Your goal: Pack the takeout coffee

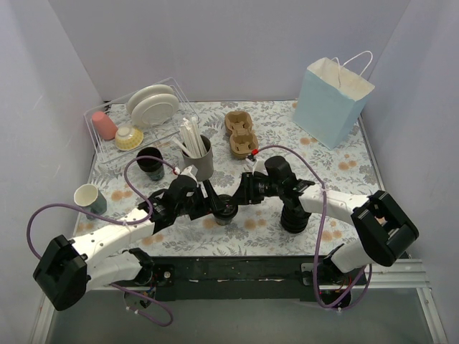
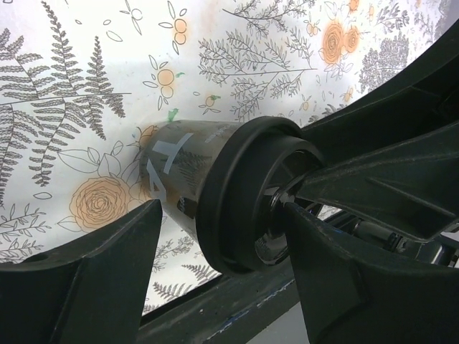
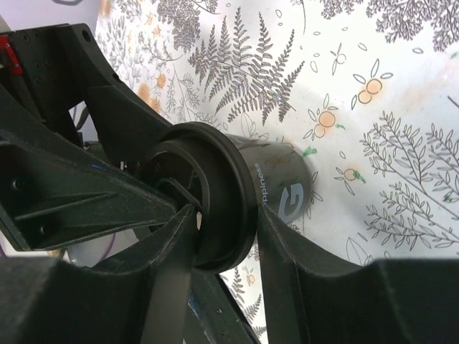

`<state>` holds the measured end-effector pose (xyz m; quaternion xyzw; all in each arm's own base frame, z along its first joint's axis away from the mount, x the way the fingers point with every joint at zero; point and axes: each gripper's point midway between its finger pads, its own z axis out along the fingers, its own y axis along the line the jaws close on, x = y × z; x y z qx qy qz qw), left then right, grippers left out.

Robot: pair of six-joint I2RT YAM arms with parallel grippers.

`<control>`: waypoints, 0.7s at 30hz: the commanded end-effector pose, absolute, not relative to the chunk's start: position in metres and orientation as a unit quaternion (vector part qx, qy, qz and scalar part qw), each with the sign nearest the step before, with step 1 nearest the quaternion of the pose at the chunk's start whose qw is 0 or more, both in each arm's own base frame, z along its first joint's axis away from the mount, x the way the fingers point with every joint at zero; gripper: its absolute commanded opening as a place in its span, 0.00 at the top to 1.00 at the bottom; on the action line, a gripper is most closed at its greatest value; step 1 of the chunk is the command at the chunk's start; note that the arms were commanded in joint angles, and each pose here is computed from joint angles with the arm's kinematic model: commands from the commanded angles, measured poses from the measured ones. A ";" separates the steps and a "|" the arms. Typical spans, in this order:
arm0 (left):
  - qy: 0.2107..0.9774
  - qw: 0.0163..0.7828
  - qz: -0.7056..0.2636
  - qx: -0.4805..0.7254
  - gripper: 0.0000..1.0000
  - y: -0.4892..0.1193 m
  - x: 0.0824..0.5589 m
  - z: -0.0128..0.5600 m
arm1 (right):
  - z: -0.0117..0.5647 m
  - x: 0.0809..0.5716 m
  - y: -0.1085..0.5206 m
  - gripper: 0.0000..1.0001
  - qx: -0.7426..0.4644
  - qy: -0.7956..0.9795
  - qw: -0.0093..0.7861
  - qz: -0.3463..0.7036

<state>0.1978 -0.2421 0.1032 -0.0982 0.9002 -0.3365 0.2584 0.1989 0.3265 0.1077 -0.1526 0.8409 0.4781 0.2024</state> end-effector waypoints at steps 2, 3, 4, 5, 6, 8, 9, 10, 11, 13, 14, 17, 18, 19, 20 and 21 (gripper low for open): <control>0.909 0.263 -0.312 -0.092 0.32 -0.234 0.198 0.108 | 0.069 0.182 0.310 0.56 -0.186 0.877 0.152 0.416; 0.908 0.265 -0.311 -0.091 0.32 -0.233 0.198 0.111 | 0.068 0.180 0.311 0.57 -0.189 0.877 0.150 0.416; 0.906 0.269 -0.315 -0.089 0.31 -0.233 0.198 0.116 | 0.067 0.180 0.310 0.57 -0.189 0.878 0.148 0.414; 0.908 0.267 -0.311 -0.088 0.30 -0.231 0.196 0.118 | 0.065 0.179 0.311 0.58 -0.189 0.879 0.146 0.412; 0.904 0.286 -0.304 -0.094 0.28 -0.229 0.204 0.126 | 0.066 0.179 0.313 0.58 -0.193 0.878 0.146 0.412; 0.904 0.293 -0.300 -0.090 0.27 -0.225 0.203 0.135 | 0.063 0.178 0.312 0.59 -0.199 0.882 0.142 0.402; 0.900 0.299 -0.304 -0.088 0.27 -0.226 0.205 0.145 | 0.063 0.177 0.313 0.59 -0.203 0.883 0.144 0.397; 0.900 0.301 -0.302 -0.088 0.27 -0.224 0.204 0.148 | 0.065 0.180 0.315 0.60 -0.205 0.884 0.149 0.393; 0.900 0.304 -0.300 -0.087 0.27 -0.223 0.205 0.151 | 0.065 0.181 0.314 0.60 -0.205 0.885 0.152 0.390; 0.898 0.311 -0.299 -0.089 0.29 -0.220 0.205 0.157 | 0.066 0.182 0.315 0.61 -0.206 0.884 0.154 0.389; 0.897 0.312 -0.298 -0.090 0.32 -0.218 0.203 0.158 | 0.066 0.183 0.315 0.61 -0.206 0.885 0.155 0.388; 0.896 0.315 -0.300 -0.093 0.45 -0.214 0.200 0.159 | 0.063 0.181 0.312 0.62 -0.203 0.890 0.148 0.381; 0.895 0.315 -0.301 -0.095 0.46 -0.214 0.200 0.160 | 0.062 0.180 0.312 0.62 -0.204 0.891 0.146 0.379; 0.896 0.313 -0.300 -0.096 0.47 -0.213 0.199 0.158 | 0.062 0.180 0.311 0.62 -0.204 0.891 0.146 0.378; 0.898 0.311 -0.297 -0.097 0.47 -0.211 0.198 0.154 | 0.062 0.180 0.311 0.62 -0.203 0.891 0.147 0.377; 0.899 0.309 -0.295 -0.097 0.47 -0.210 0.196 0.151 | 0.062 0.180 0.311 0.62 -0.202 0.891 0.147 0.378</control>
